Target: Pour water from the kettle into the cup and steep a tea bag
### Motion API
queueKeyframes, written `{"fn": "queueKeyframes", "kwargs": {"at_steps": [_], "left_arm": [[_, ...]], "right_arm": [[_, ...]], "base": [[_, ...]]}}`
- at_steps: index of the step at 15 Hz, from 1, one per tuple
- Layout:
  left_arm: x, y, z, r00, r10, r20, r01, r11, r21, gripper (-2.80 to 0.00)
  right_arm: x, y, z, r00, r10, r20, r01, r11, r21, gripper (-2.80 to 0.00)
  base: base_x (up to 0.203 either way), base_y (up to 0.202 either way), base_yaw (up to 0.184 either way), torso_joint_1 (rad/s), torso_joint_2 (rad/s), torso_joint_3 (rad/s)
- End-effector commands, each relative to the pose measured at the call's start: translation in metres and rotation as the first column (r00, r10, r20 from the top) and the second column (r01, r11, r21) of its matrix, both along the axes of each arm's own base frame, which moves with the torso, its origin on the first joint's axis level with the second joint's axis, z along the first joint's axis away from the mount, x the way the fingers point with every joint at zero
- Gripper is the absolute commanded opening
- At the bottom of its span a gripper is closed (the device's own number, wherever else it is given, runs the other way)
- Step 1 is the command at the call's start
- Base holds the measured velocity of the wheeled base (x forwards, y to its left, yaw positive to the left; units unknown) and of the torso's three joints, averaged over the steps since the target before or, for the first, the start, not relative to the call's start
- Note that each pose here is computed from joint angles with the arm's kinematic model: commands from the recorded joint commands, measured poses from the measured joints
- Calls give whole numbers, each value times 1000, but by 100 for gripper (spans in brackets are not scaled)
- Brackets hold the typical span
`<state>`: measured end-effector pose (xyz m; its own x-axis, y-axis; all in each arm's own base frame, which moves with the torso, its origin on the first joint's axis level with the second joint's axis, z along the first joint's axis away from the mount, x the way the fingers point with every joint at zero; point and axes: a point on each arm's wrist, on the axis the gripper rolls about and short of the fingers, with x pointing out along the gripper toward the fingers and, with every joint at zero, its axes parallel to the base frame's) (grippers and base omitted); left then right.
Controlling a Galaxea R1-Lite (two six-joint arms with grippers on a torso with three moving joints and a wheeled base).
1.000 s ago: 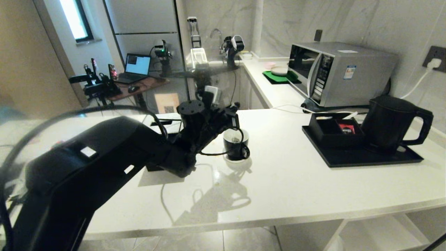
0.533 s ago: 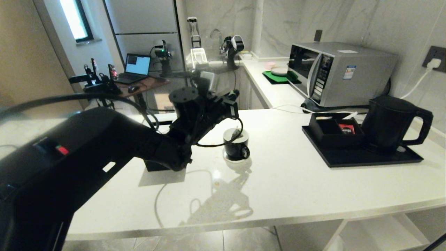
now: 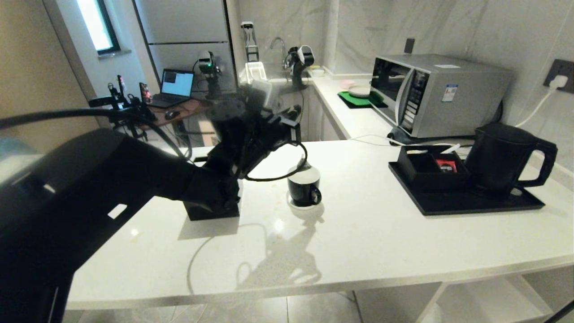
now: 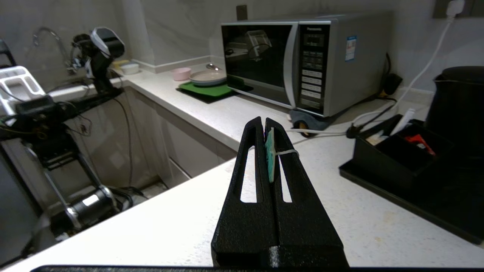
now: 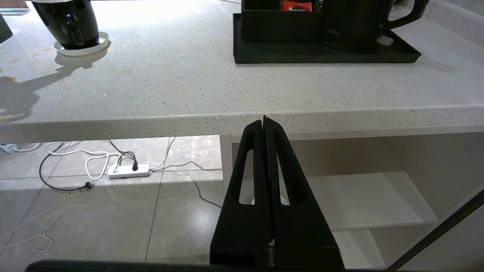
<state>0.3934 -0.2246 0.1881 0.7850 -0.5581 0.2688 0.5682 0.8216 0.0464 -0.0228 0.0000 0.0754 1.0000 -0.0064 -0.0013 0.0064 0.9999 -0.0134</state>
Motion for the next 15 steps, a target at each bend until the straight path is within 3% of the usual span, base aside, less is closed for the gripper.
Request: {"fn": "queueKeyframes", "kwargs": {"at_steps": [1, 15], "left_arm": [[-1, 1, 3, 1000, 5, 24, -5, 1000, 3, -280], [8, 18, 5, 1000, 22, 9, -22, 1000, -10, -280]], "right_arm": [[0, 0, 0, 1000, 0, -2, 0, 1000, 0, -280], [0, 0, 0, 1000, 0, 0, 0, 1000, 0, -280]], "base": [[0, 0, 0, 0, 0, 0], [0, 0, 0, 0, 0, 0]]}}
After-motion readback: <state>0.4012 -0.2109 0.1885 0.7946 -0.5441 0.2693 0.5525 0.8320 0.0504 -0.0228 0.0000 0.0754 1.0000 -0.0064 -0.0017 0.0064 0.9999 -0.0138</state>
